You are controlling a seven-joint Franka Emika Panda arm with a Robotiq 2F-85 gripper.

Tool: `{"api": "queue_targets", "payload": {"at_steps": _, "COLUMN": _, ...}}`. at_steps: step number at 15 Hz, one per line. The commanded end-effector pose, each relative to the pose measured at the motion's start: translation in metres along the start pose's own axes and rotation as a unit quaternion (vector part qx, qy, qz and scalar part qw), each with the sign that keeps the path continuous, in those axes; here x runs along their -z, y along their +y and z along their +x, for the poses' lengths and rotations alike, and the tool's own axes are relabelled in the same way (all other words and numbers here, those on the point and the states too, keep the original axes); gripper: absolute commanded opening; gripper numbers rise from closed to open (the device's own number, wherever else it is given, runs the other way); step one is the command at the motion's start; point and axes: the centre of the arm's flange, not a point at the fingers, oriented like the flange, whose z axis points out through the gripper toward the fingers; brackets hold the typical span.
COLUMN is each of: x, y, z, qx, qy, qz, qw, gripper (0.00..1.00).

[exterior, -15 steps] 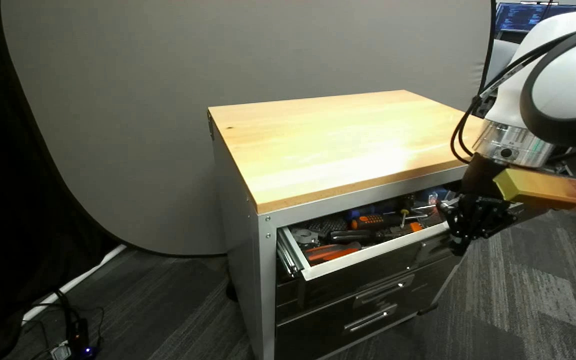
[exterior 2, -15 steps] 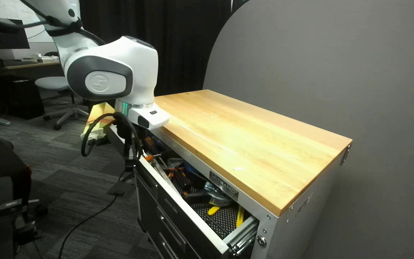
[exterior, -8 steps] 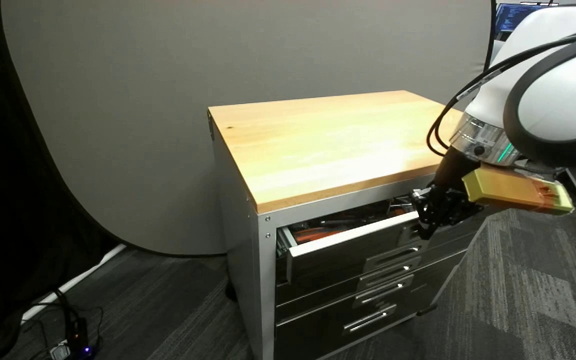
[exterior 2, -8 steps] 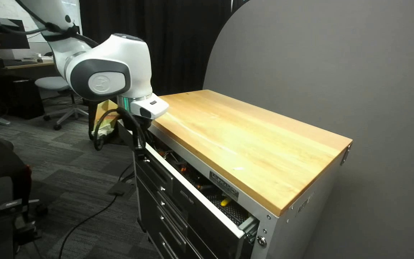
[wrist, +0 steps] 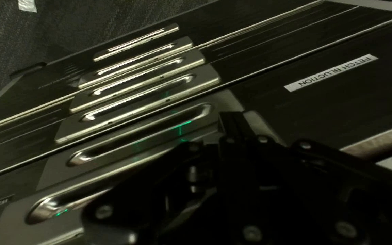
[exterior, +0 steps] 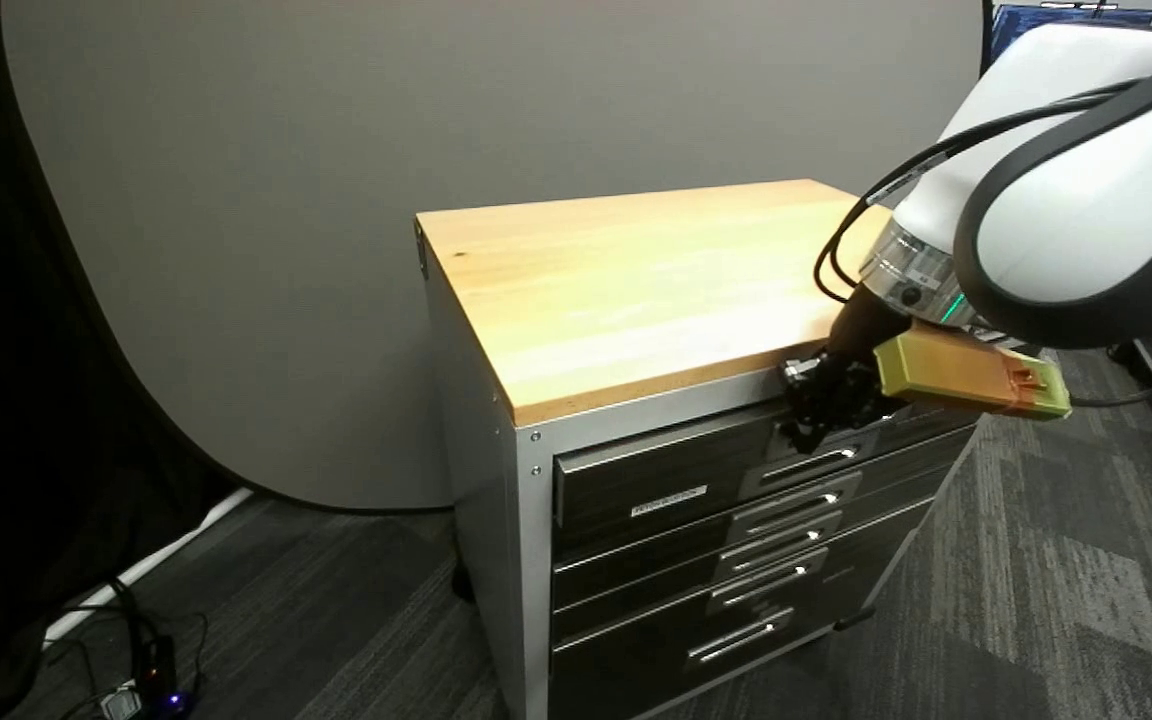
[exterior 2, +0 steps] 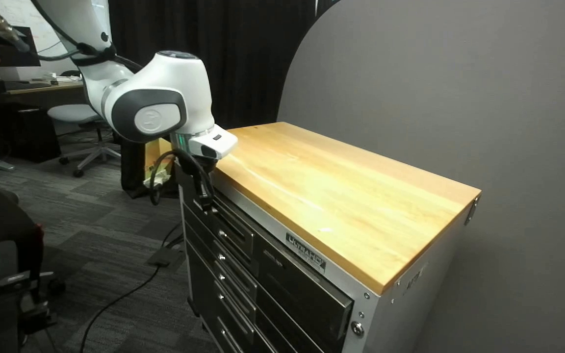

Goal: Put the black screwdriver inside the open topmost drawer, close the open drawer

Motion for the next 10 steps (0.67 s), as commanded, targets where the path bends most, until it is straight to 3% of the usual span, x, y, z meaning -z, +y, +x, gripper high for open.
{"api": "queue_targets", "payload": {"at_steps": 1, "x": -0.008, "y": -0.026, "z": 0.024, "qx": 0.018, "qy": 0.037, "qz": 0.018, "qw": 0.999, "gripper": 0.05}}
{"api": "queue_targets", "payload": {"at_steps": 4, "x": -0.008, "y": -0.034, "z": 0.025, "qx": 0.024, "qy": 0.042, "qz": 0.026, "qw": 0.9985, "gripper": 0.05}}
{"api": "queue_targets", "payload": {"at_steps": 6, "x": 0.001, "y": -0.033, "z": 0.02, "qx": 0.04, "qy": 0.023, "qz": 0.014, "qw": 0.9988, "gripper": 0.08}}
{"api": "queue_targets", "payload": {"at_steps": 7, "x": 0.011, "y": -0.027, "z": 0.017, "qx": 0.046, "qy": 0.007, "qz": 0.002, "qw": 0.9989, "gripper": 0.31}}
{"api": "queue_targets", "payload": {"at_steps": 9, "x": 0.033, "y": -0.012, "z": 0.018, "qx": 0.058, "qy": -0.018, "qz": -0.022, "qw": 0.9979, "gripper": 0.34}}
{"api": "queue_targets", "payload": {"at_steps": 10, "x": 0.047, "y": -0.006, "z": 0.019, "qx": 0.062, "qy": -0.035, "qz": -0.035, "qw": 0.9968, "gripper": 0.41}}
